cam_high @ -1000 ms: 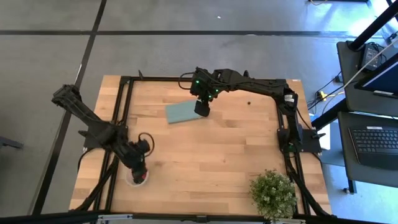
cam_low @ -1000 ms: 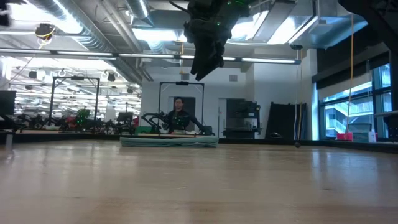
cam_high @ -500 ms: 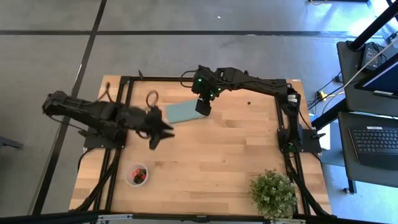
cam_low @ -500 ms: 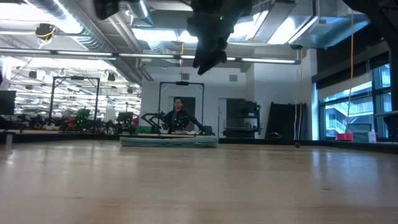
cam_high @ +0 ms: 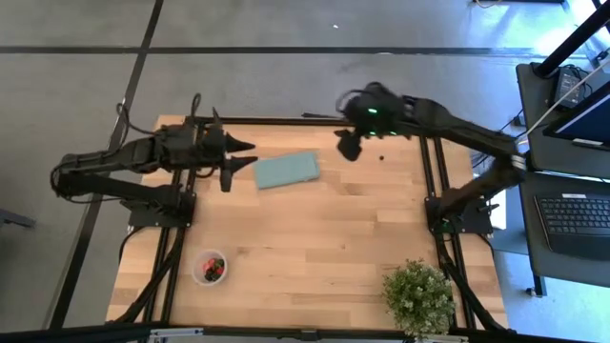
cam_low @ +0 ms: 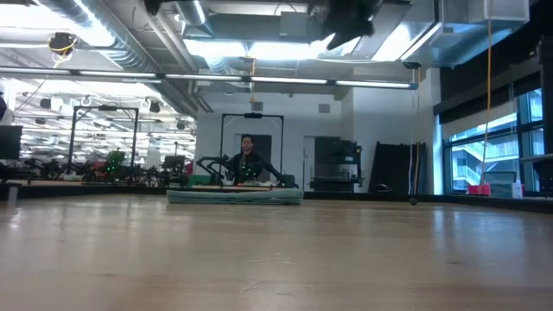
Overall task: Pick and placing Produce into tupperware
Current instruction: Put the blueberry into the transparent container
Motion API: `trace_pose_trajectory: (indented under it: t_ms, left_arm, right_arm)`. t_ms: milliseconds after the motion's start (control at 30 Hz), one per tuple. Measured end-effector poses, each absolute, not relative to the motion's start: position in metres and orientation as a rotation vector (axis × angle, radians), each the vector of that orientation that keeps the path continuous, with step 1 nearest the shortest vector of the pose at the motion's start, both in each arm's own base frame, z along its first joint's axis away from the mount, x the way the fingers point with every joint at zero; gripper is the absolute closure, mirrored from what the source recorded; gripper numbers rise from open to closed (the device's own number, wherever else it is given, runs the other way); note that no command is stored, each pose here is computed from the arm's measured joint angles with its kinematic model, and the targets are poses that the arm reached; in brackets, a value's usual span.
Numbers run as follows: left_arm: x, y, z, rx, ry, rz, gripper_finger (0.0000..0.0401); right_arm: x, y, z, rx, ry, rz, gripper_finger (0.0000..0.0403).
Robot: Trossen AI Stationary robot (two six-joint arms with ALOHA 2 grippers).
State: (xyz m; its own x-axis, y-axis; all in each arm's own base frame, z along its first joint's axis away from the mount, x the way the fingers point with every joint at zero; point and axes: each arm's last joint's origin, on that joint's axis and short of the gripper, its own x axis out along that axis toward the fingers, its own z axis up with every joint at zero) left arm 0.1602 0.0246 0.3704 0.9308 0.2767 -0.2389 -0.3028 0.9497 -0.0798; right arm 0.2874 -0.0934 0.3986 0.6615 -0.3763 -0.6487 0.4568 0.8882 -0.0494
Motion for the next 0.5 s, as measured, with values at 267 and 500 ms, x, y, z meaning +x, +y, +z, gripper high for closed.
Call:
trace_pose_trajectory:
  t_ms: [267, 500]
  left_arm:
    - [0.129, 0.034, 0.354, -0.073, 0.11, 0.372, 0.0245]
    - [0.11, 0.036, 0.303, -0.073, 0.002, 0.418, 0.0255]
  right_arm:
    - [0.212, -0.071, 0.364, 0.153, 0.431, -0.522, 0.018]
    - [0.179, -0.061, 0.332, 0.13, 0.109, -0.512, 0.018]
